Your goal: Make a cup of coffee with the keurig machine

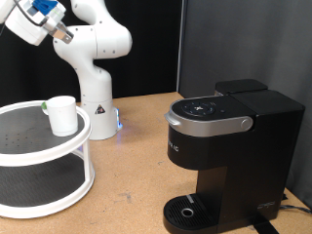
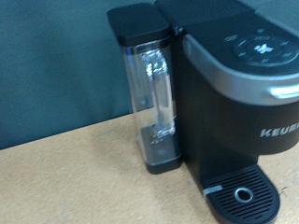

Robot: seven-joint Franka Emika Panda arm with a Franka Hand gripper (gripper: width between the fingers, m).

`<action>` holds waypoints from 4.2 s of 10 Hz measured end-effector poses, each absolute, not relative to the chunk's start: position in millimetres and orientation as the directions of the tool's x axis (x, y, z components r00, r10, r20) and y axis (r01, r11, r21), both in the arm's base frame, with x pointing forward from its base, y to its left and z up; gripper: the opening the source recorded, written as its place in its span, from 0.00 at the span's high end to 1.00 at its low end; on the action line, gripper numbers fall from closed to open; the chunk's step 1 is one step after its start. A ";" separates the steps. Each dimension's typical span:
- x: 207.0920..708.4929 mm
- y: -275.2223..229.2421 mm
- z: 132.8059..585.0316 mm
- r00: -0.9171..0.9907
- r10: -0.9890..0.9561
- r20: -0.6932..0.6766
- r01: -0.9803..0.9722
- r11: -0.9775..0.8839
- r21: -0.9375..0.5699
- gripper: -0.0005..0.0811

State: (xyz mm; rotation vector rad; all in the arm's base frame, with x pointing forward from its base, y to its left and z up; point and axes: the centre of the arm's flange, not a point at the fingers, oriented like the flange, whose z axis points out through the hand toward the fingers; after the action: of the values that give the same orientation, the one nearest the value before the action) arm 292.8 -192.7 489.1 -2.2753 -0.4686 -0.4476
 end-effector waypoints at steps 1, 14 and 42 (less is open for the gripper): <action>284.0 -197.7 485.9 0.881 0.205 0.426 0.449 -0.646 -0.618 0.99; 189.2 -259.6 470.0 0.890 0.123 0.439 0.379 -0.735 -0.562 0.99; 208.0 -233.2 319.9 0.865 0.104 0.492 0.340 -0.841 -0.420 0.01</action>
State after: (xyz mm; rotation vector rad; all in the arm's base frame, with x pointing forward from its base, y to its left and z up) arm 208.0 -233.2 319.9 -2.5283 -0.3237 -0.6278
